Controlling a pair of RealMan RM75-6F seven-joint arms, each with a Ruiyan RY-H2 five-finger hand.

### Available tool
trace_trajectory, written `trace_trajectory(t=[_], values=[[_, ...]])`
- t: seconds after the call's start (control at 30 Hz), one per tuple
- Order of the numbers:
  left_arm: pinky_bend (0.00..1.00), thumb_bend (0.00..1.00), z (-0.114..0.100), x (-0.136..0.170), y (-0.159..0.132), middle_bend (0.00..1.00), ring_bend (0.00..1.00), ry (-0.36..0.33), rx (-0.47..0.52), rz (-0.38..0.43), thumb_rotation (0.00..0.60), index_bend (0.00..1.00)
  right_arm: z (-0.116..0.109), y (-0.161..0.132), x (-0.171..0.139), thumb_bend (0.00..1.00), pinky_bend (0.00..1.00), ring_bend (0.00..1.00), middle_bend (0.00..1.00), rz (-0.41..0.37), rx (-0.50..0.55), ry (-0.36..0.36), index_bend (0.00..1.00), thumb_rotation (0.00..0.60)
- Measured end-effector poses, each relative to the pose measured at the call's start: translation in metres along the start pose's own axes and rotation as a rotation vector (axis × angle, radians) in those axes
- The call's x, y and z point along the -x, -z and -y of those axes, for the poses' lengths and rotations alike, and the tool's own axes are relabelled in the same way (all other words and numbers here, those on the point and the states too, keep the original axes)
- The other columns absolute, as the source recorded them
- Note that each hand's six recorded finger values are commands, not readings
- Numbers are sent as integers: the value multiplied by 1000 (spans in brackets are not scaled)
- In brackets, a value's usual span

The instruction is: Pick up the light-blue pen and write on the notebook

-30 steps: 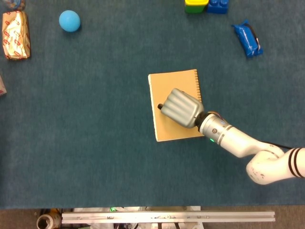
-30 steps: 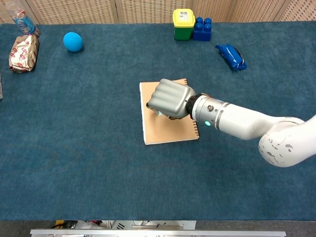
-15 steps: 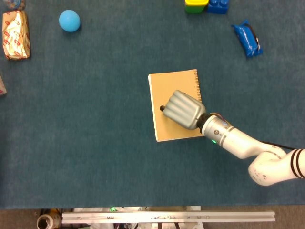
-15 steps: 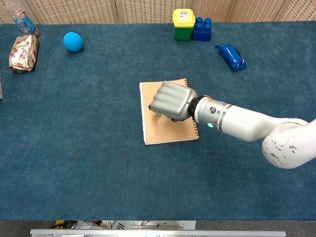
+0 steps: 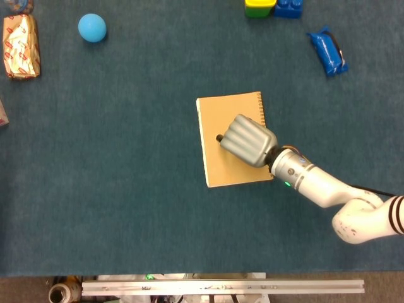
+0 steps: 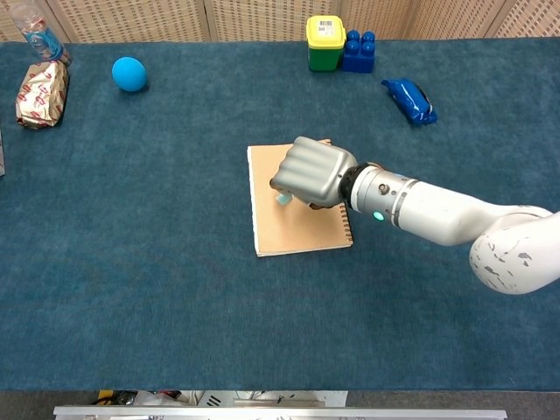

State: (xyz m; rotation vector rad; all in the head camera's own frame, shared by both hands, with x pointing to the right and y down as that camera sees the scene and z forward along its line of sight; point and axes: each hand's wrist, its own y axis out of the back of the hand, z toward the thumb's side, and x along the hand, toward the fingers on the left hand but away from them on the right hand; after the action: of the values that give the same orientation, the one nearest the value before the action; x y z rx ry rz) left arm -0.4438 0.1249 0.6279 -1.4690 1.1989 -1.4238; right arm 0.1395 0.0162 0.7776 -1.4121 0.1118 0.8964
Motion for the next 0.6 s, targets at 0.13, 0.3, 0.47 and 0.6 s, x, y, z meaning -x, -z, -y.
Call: trace_trajectory(t=[0.13,0.3,0.47,0.6], values=[[122,343,1,1,1,272,227,2,0,-5,600,186,3,-4,1,795,1000,1000,1000,-7,-4,-8,426,544],[122,343,0,1,2,272,227,0,0,-5,600,186,-2,-2,2,795,1000,1000,1000,3,9,10,426,545],[122,343,0,0,1,271,227,0,0,-2,600,186,-6,0,3,795,1000,1000,1000,7,14,20,426,546],[122,343,1,1,2,272,227,3,-1,-5,600,186,-3,-3,5,795,1000,1000,1000,-1,8,9,426,546]])
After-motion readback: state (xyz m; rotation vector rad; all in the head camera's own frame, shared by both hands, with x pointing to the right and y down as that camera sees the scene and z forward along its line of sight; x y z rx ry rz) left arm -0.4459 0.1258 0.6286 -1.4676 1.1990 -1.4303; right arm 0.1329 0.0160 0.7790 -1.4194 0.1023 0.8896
